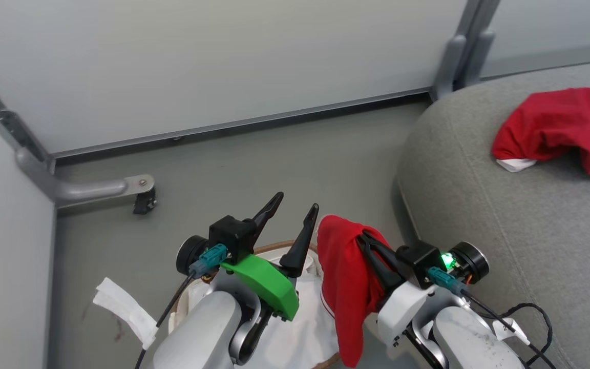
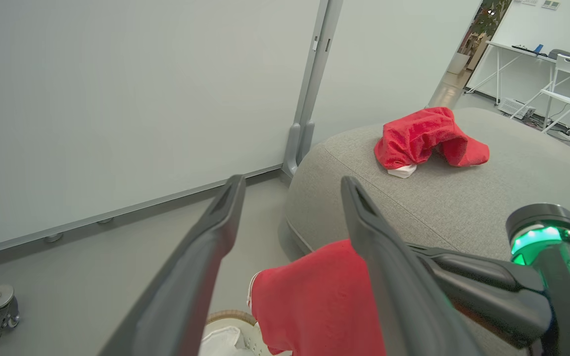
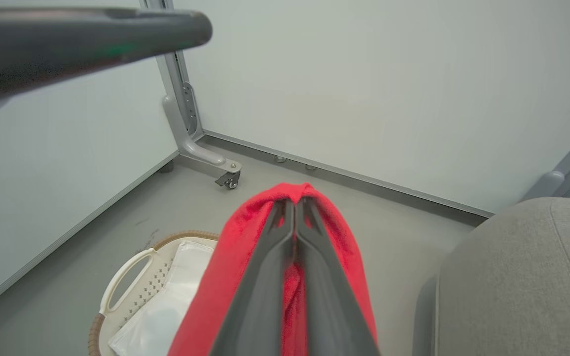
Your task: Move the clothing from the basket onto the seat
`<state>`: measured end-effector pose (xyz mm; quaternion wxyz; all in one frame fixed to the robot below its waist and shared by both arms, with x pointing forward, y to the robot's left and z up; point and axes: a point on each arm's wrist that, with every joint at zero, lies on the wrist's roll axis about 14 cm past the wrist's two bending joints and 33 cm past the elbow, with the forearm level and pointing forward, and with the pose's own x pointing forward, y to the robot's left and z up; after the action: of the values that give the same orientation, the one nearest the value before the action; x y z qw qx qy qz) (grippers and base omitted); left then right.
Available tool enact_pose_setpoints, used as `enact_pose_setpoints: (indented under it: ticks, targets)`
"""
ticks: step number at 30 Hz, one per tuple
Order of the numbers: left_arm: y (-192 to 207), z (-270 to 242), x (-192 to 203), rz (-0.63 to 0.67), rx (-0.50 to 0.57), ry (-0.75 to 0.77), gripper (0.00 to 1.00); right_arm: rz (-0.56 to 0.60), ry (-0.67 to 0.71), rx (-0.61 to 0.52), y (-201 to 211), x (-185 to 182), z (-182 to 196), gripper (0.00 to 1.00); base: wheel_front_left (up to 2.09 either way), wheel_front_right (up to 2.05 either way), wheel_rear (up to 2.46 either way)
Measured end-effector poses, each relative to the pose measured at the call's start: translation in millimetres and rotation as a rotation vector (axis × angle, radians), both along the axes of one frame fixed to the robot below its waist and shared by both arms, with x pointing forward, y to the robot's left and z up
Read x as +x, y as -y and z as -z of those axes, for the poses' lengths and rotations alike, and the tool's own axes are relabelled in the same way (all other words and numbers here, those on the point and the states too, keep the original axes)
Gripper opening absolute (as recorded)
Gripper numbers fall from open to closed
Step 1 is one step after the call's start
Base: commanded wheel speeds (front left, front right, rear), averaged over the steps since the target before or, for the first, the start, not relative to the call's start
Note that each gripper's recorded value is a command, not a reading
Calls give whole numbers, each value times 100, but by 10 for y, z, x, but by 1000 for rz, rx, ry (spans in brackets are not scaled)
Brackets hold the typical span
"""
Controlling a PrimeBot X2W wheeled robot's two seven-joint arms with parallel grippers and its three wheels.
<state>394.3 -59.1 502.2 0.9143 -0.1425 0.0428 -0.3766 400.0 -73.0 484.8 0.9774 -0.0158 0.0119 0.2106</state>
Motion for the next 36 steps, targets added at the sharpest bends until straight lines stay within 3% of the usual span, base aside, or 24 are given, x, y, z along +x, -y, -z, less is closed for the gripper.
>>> enact_pose_setpoints:
  ticks: [12,14,22,29,36]
  targets:
    - [741,77,-210,217,-4,-6,100,262,70,14,858,-298,-239,0,0,0,0]
    - [1002,104,-348,305,-5,-12,100,384,100,24,1242,-425,-346,0,0,0,0]
    - [1392,125,-550,453,-22,-18,100,575,185,-42,1948,-597,-628,0,0,0,0]
    - [1424,313,-469,479,-25,-59,100,603,361,-262,2450,-323,-1365,0,0,0,0]
    - [1361,515,-239,476,-27,-68,100,652,562,-451,2884,52,-2352,0,0,0,0]
